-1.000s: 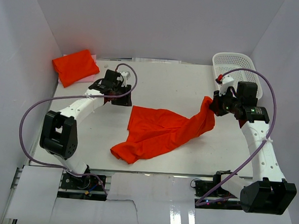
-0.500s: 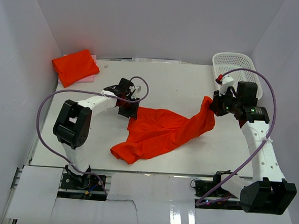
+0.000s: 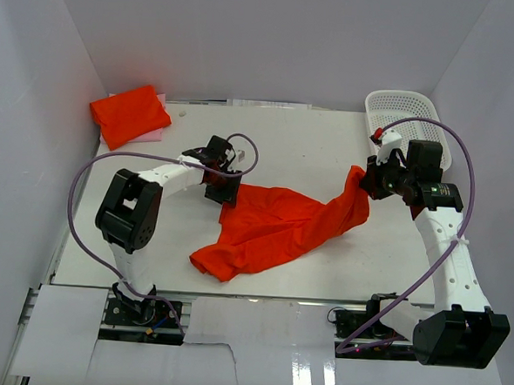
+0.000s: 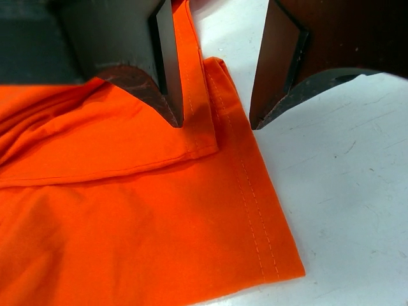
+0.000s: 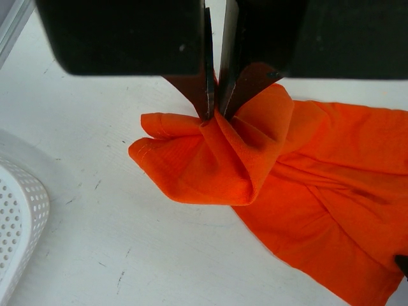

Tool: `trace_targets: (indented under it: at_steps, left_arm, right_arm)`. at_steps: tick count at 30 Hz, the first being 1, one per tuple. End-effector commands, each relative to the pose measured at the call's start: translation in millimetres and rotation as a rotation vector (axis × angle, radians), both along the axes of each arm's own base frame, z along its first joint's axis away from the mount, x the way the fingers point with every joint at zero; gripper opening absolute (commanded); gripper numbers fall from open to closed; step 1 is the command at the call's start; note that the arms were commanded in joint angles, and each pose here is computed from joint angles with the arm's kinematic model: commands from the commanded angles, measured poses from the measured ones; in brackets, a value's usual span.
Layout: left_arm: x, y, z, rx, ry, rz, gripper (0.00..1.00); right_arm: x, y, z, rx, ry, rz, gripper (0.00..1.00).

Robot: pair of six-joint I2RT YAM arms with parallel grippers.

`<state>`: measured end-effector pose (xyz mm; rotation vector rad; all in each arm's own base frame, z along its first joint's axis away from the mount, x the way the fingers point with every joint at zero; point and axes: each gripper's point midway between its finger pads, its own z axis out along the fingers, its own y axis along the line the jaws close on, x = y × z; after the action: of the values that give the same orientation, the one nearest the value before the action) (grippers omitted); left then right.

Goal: Fold and stack the t-shirts
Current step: Flatten out the tshirt

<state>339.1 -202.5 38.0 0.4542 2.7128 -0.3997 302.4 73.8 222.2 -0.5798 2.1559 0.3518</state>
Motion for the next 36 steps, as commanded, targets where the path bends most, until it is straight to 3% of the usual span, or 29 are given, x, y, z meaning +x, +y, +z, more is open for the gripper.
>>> trace_targets:
  at_steps: [1,5,8,11,19,20,23,24,32,36]
  left_arm:
    - [6,-1,0,0.024,-0.016,-0.011,0.56]
    - [5,-6,-1,0.004,-0.006,-0.019,0.4]
    - [6,-9,0,-0.004,-0.005,-0.023,0.4]
    - [6,-11,3,-0.01,-0.011,-0.029,0.33]
    - [7,-13,22,-0.036,-0.046,-0.026,0.33]
    - [7,-13,26,-0.043,-0.051,-0.028,0.3]
    - [5,-16,26,-0.058,-0.04,-0.039,0.06]
    - [4,-16,26,-0.059,-0.038,-0.039,0.03]
    - [5,-11,34,-0.043,-0.061,-0.016,0.0]
    - [16,-4,64,-0.02,-0.136,0.028,0.0]
  right_arm:
    - [8,0,19,0.007,-0.054,0.004,0.09]
    - [8,0,19,0.006,-0.057,0.003,0.09]
    - [8,0,19,0.005,-0.054,0.002,0.09]
    - [8,-1,19,0.002,-0.055,-0.002,0.09]
    - [9,-1,15,0.001,-0.045,-0.003,0.09]
    - [9,-1,15,0.002,-0.041,-0.002,0.09]
    - [9,-1,14,0.001,-0.041,-0.003,0.09]
    - [9,-1,14,0.001,-0.04,-0.003,0.09]
    - [15,-10,11,-0.043,-0.043,-0.032,0.08]
    - [21,-16,-1,-0.08,-0.014,-0.047,0.08]
